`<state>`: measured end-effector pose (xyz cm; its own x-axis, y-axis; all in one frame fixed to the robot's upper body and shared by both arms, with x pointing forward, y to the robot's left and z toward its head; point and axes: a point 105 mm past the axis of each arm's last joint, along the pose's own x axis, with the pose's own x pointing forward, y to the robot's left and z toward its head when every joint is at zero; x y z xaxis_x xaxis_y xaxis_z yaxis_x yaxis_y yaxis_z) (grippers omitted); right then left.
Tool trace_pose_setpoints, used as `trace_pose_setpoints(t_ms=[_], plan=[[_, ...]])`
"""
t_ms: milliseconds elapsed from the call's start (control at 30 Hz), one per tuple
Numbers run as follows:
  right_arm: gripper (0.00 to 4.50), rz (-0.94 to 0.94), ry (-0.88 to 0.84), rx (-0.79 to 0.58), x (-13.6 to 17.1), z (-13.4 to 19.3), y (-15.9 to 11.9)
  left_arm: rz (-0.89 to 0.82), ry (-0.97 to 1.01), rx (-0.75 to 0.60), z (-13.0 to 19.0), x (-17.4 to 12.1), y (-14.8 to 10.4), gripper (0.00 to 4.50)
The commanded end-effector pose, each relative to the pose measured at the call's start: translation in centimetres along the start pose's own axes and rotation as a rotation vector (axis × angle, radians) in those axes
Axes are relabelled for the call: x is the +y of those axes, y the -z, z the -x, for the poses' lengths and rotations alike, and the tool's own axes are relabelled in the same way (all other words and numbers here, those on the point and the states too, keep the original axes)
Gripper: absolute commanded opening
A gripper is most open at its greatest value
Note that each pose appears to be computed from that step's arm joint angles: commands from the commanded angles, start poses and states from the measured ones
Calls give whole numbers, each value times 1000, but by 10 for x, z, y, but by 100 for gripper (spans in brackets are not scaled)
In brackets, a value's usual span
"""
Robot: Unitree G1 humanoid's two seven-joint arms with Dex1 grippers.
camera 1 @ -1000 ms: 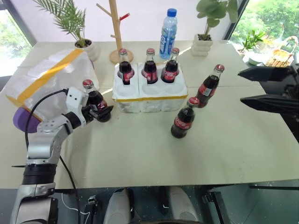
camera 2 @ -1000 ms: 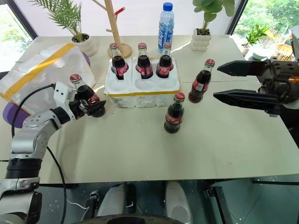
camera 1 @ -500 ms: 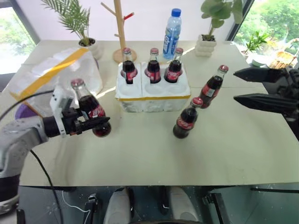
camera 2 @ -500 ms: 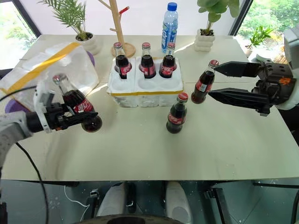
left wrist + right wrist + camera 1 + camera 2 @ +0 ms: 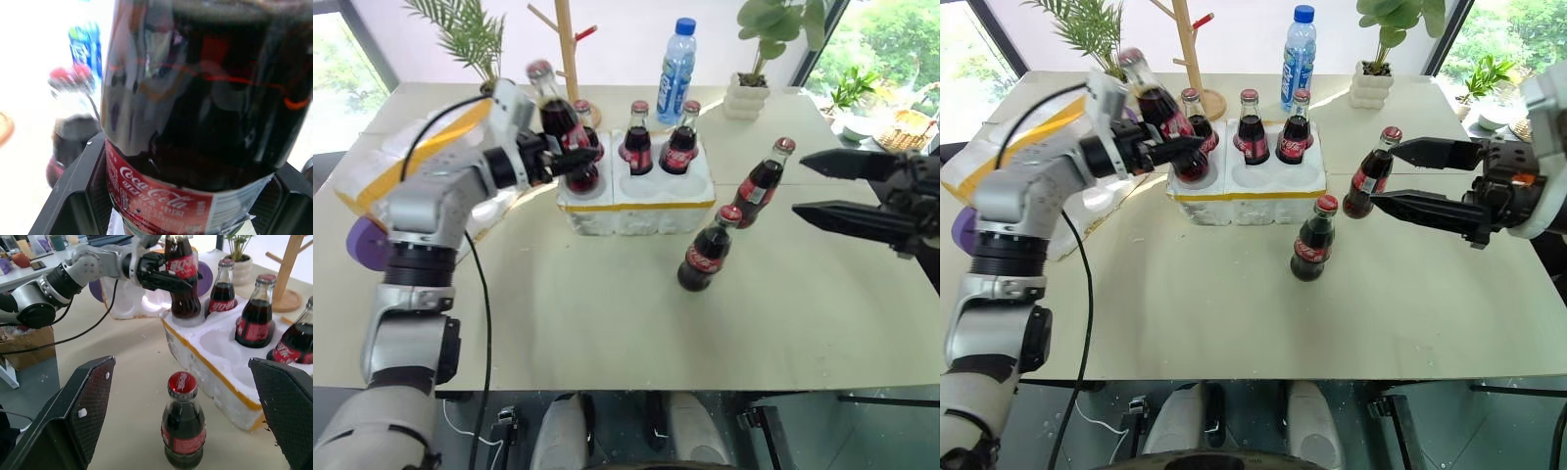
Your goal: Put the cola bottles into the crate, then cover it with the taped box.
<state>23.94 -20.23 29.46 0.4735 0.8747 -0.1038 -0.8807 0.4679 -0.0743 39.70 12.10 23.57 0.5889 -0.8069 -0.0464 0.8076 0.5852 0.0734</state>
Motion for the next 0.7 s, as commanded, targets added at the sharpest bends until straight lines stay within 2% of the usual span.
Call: trace_pose_setpoints(t_ms=[33,267,333,400,467,633,700], plan=[[450,56,20,-47,5,4,-14,-139,7,-28,-3,1,-18,283],[450,42,41,-52,-1,2,-10,-185,-28,94,-11,7,19,283],[450,38,45,-54,-3,2,-10,-177,-30,98,-13,7,24,385],[450,39,54,-48,-6,0,-7,-156,-33,104,-15,5,31,447],[450,39,66,-32,-9,0,-3,-147,-33,105,-15,4,34,447],[450,47,124,30,-20,6,14,-140,-53,42,-4,6,13,447],[450,57,164,71,-23,11,28,-131,-23,-64,14,3,-23,447]])
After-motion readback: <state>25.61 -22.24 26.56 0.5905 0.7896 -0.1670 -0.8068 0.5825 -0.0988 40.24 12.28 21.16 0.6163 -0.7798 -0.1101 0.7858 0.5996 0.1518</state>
